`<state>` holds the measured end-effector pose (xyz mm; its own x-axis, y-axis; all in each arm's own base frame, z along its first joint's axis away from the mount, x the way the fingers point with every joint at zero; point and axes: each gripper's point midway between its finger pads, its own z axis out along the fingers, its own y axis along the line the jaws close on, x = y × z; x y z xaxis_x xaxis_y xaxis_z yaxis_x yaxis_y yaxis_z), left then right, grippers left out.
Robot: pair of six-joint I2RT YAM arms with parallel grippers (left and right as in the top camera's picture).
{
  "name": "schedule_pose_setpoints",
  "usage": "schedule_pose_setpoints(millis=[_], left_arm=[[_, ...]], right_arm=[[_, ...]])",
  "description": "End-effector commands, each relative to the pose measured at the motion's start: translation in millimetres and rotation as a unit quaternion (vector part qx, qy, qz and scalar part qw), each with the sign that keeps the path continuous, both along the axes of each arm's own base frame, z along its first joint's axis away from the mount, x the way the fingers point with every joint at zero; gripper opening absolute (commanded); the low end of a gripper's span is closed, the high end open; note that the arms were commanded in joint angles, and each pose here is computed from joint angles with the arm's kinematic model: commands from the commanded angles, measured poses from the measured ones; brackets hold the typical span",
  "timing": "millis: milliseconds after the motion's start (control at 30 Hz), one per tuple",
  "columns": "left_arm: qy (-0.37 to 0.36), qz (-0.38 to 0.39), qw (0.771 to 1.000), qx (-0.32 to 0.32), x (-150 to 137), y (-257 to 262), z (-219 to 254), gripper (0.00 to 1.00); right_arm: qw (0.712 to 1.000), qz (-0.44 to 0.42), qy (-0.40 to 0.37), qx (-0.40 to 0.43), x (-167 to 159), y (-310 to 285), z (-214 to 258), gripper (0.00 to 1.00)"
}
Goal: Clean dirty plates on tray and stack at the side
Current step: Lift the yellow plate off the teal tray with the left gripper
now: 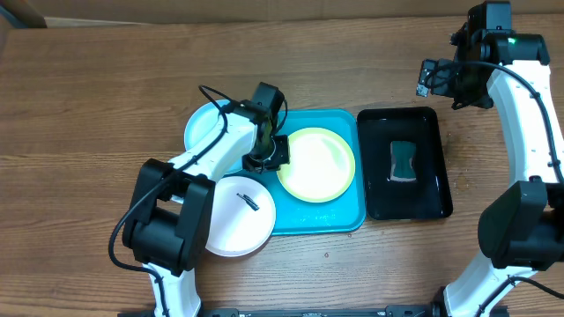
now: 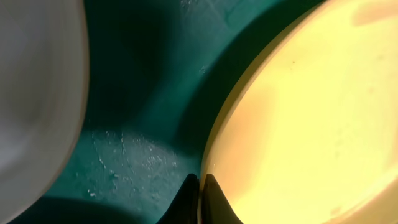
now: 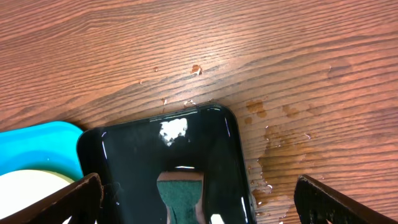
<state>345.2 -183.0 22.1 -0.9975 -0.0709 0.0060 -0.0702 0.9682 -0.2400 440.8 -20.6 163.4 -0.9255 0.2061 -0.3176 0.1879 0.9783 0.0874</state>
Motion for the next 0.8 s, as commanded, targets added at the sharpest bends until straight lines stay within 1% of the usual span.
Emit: schedule_pose_setpoints(millis=[0,300,433,767], left_arm=[[-0.011,0.011,0.999,-0.041,20,-4,27,0.04],[-0.034,-0.008,0.999,-0.040,37,-6,82,0.04],[-0.063,-0.021,0.998,-0.021,44,-15,99,0.04],[-0.126,-0.053,0.991,-0.004,44,-65,113,0.04]], right_arm=[[1.000,0.000,-0.010,-0.001,2,1,6,1.00],[1.000,0.000,-0.010,-0.001,2,1,6,1.00],[1.000,0.000,-0.010,-0.001,2,1,6,1.00],[1.000,0.000,-0.010,-0.001,2,1,6,1.00]])
